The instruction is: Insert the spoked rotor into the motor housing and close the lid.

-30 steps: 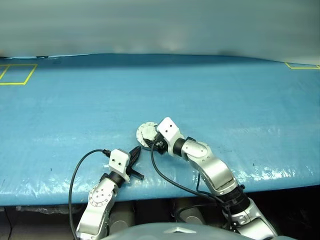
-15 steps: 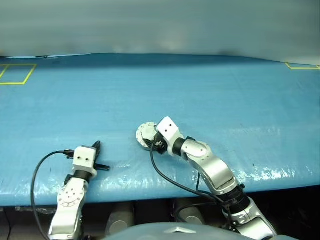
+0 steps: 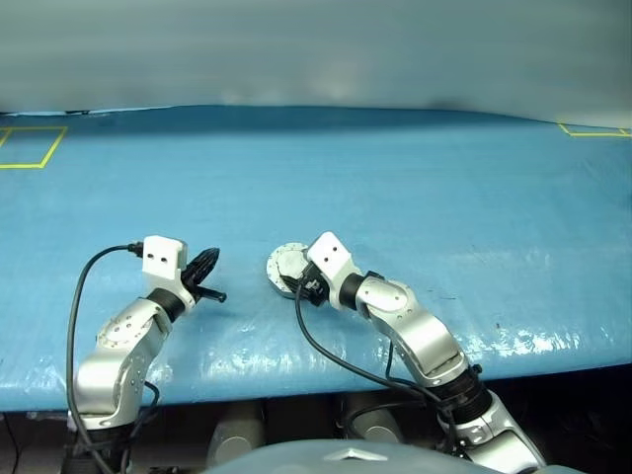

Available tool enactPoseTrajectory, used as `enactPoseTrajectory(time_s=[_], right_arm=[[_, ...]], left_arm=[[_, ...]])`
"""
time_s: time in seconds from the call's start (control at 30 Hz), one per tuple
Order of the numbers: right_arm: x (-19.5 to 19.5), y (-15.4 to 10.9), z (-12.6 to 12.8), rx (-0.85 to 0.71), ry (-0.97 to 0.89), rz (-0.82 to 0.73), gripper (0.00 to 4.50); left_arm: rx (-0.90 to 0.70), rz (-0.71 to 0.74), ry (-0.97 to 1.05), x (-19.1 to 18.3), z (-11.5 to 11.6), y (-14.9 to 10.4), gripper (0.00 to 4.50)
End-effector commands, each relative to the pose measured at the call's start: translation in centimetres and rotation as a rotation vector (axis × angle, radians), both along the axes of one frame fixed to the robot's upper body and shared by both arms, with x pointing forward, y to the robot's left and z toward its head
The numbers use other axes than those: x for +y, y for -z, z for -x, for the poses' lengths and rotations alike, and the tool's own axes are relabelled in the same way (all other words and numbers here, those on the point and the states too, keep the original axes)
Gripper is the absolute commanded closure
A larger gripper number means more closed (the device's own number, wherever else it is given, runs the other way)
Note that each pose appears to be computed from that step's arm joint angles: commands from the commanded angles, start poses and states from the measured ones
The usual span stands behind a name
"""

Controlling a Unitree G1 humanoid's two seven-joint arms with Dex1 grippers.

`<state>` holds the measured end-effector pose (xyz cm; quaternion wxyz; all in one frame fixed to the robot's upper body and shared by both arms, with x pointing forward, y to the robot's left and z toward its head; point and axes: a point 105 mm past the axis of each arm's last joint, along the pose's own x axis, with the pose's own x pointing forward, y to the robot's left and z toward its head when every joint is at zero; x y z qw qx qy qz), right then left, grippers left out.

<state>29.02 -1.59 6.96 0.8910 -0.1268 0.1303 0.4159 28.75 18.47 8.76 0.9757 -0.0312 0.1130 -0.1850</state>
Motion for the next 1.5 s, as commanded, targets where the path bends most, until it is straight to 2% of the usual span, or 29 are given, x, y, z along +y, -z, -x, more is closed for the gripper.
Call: enactPoseTrajectory(time_s=[0.03, 0.27, 0.43, 0.63, 0.83, 1.1, 1.5], right_arm=[[-0.5, 2.4, 0.6, 0.092, 0.017, 0.051, 1.46], [-0.5, 2.3, 0.5, 0.089, 0.016, 0.054, 1.46], [-0.5, 2.3, 0.4, 0.088, 0.016, 0.056, 1.46], [-0.3, 2.3, 0.5, 0.088, 0.014, 0.054, 1.46], [-0.3, 2.0, 0.3, 0.077, 0.019, 0.043, 1.46], [-0.5, 2.2, 0.5, 0.082, 0.019, 0.054, 1.46], [-0.4, 2.1, 0.5, 0.083, 0.024, 0.044, 1.46]], left_arm=[[-0.001, 0.028, 0.091, -1.0, -0.3, -1.4, 4.50], [0.044, 0.114, 0.252, -3.5, -1.0, -2.3, 4.50], [0.120, 0.145, 0.353, -5.3, -0.6, -1.5, 4.50], [0.193, 0.098, 0.443, -6.8, 0.2, 0.1, 4.50], [0.219, 0.050, 0.427, -7.0, -0.4, 1.1, 4.50], [0.145, 0.059, 0.320, -6.0, -2.7, -0.1, 4.50], [0.190, 0.047, 0.372, -7.1, -2.6, 1.0, 4.50]])
